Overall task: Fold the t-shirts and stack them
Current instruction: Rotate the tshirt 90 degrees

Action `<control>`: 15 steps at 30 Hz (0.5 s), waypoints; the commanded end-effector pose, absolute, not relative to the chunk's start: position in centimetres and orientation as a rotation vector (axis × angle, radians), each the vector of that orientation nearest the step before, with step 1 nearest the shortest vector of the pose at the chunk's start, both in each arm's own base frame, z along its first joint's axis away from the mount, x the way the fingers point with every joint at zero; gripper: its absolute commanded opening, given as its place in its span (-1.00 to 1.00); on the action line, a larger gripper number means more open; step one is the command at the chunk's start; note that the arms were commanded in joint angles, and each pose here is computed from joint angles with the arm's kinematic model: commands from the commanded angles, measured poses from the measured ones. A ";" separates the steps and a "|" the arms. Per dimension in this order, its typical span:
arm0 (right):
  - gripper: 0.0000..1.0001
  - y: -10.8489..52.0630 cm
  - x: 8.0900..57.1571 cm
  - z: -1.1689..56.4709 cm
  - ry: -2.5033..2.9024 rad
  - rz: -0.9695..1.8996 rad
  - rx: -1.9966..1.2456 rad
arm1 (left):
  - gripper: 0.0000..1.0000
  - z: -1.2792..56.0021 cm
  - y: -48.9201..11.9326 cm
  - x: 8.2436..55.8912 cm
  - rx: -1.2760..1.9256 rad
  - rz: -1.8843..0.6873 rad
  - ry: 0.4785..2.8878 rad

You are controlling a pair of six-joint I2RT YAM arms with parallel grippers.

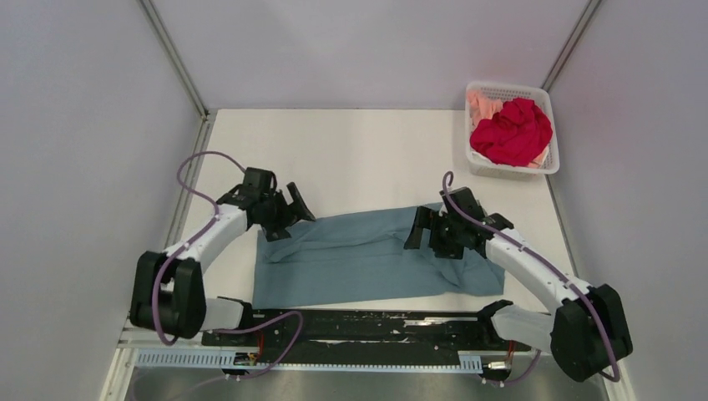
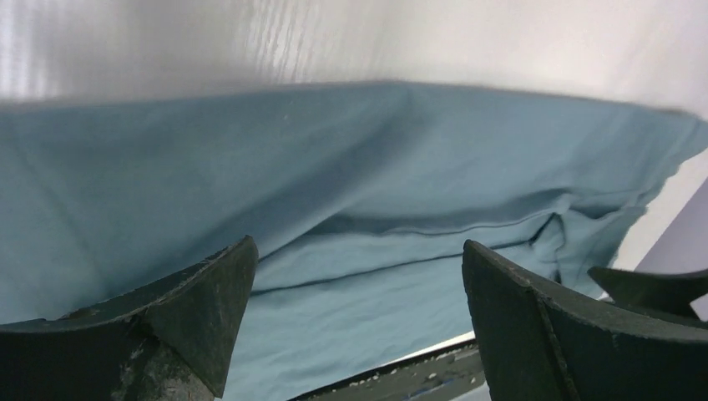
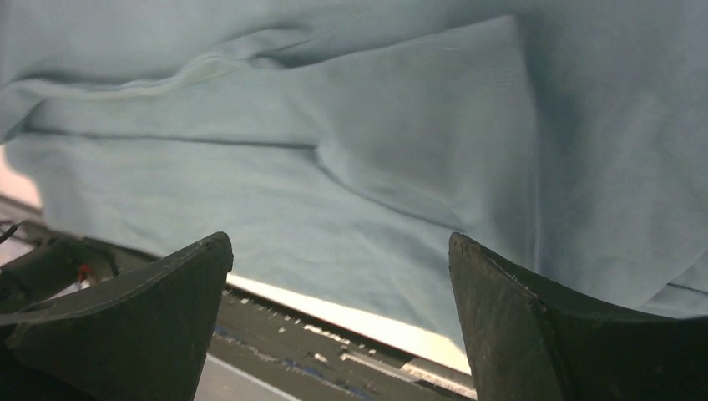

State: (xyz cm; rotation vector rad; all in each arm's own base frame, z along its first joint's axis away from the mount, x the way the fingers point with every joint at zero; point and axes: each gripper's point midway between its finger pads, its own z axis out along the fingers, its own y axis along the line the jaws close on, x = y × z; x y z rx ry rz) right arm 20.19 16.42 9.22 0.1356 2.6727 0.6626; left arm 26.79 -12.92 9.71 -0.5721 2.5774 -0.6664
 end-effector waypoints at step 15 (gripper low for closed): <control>1.00 11.2 28.0 1.4 2.668 0.436 0.545 | 1.00 0.9 -6.6 16.8 -0.860 -0.139 2.810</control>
